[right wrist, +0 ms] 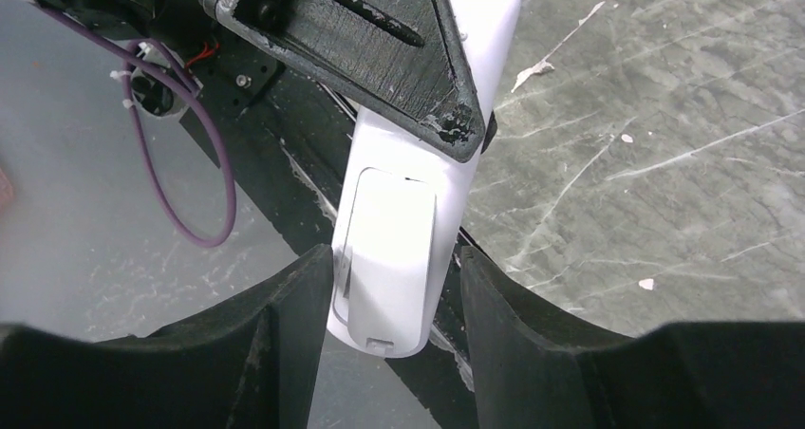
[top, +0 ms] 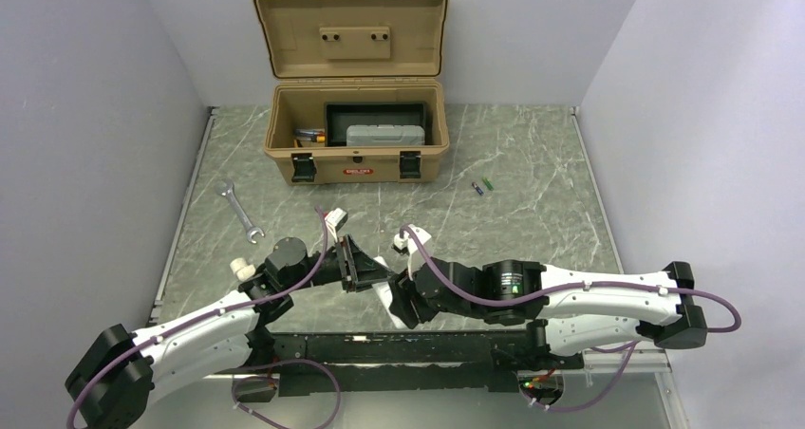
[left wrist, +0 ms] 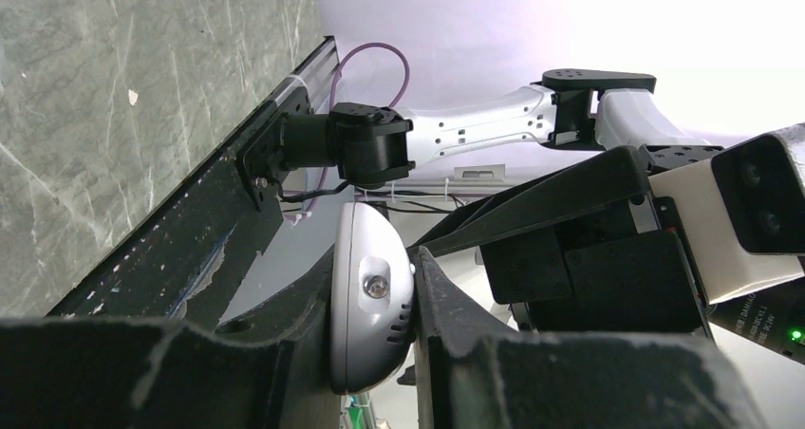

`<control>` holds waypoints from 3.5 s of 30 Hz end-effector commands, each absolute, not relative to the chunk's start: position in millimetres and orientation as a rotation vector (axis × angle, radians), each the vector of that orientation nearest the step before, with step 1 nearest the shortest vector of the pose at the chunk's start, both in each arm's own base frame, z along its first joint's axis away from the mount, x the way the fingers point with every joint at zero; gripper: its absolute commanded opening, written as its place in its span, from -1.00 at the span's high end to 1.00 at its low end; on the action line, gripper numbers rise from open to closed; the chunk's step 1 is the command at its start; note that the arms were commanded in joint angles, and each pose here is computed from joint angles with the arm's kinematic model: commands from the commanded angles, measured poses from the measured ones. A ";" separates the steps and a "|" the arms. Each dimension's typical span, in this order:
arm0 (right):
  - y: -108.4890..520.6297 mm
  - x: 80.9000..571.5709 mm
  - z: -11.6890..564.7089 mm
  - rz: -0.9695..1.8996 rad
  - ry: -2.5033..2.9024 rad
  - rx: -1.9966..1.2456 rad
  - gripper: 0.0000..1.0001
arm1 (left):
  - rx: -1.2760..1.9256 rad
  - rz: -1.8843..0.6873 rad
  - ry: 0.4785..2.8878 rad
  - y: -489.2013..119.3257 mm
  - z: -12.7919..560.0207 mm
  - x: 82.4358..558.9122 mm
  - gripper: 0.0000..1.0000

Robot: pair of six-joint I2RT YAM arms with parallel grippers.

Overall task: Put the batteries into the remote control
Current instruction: Remove the battery cover from the remote control, then place the battery cover at the center of the board.

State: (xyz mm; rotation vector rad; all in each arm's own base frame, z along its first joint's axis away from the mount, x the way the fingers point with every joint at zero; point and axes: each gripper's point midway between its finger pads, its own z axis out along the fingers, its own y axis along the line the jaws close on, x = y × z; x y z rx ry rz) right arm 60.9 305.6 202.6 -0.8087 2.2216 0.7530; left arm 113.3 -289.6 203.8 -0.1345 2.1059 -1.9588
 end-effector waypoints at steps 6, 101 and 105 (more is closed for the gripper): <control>304.4 55.6 197.8 0.735 2.237 -0.869 0.09 | -0.083 -2.016 2.004 -293.5 229.8 115.2 1.00; 146.0 352.3 112.4 0.187 2.337 -0.152 -0.07 | -0.177 -1.774 2.158 -268.4 197.5 114.6 1.00; 132.2 383.5 92.7 0.142 2.377 -0.163 0.04 | -0.184 -1.772 2.148 -266.8 200.0 115.5 1.00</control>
